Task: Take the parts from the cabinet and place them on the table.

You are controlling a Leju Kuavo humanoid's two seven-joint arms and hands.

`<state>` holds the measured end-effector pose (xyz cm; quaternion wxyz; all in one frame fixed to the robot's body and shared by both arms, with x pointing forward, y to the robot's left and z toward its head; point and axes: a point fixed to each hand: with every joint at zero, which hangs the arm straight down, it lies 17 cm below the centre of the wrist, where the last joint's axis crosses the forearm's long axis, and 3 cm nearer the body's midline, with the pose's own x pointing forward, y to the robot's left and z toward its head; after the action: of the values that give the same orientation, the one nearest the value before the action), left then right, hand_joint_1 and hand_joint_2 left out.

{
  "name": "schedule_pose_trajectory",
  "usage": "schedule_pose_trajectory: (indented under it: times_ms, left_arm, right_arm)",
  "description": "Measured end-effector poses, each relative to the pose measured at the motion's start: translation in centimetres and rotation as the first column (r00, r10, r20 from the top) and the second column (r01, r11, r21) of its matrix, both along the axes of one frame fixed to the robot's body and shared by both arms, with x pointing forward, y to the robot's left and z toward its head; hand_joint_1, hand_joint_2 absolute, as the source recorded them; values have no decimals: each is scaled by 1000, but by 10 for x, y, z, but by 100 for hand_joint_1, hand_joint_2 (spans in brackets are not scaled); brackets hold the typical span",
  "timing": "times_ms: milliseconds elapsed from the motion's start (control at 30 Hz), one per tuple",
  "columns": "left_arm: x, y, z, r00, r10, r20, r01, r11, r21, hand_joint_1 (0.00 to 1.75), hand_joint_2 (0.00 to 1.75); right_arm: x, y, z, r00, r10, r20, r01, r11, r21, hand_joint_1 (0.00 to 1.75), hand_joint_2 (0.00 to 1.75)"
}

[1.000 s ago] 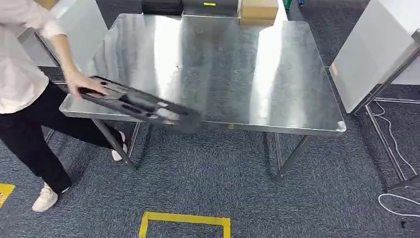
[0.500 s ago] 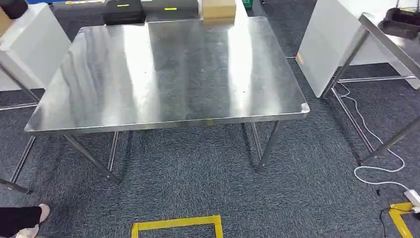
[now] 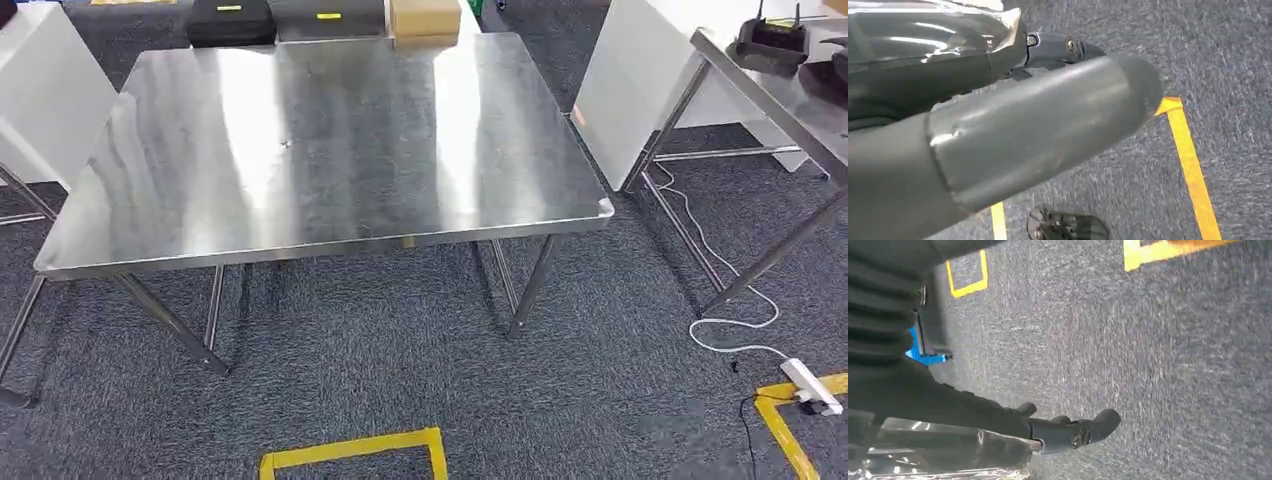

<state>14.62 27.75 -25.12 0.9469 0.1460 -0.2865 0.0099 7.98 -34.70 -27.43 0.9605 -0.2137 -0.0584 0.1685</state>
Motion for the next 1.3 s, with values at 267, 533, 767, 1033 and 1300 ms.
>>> schedule_pose_trajectory:
  times_ms: [267,533,767,1033,1300]
  left_arm:
    - [1,-1,0,1000,0,1,0,1000,-1,0,0]
    - [-2,-1,0,1000,2,-3,-2,1000,1,0,0]
    - [0,0,0,1000,2,0,-2,1000,2,0,0]
    - [2,0,1,1000,6,1,-6,1000,3,0,0]
    - [4,-3,1,1000,12,5,-12,1000,0,0,0]
  right_arm:
    - [2,-1,0,1000,3,0,-3,1000,-2,0,0]
    - [1,0,0,1000,4,-14,-4,1000,5,0,0]
    - [2,2,0,1000,17,-15,-17,1000,6,0,0]
    - [0,0,0,1000,20,-19,-20,1000,6,0,0]
    - [7,-6,1,1000,25,-2,-25,1000,-3,0,0]
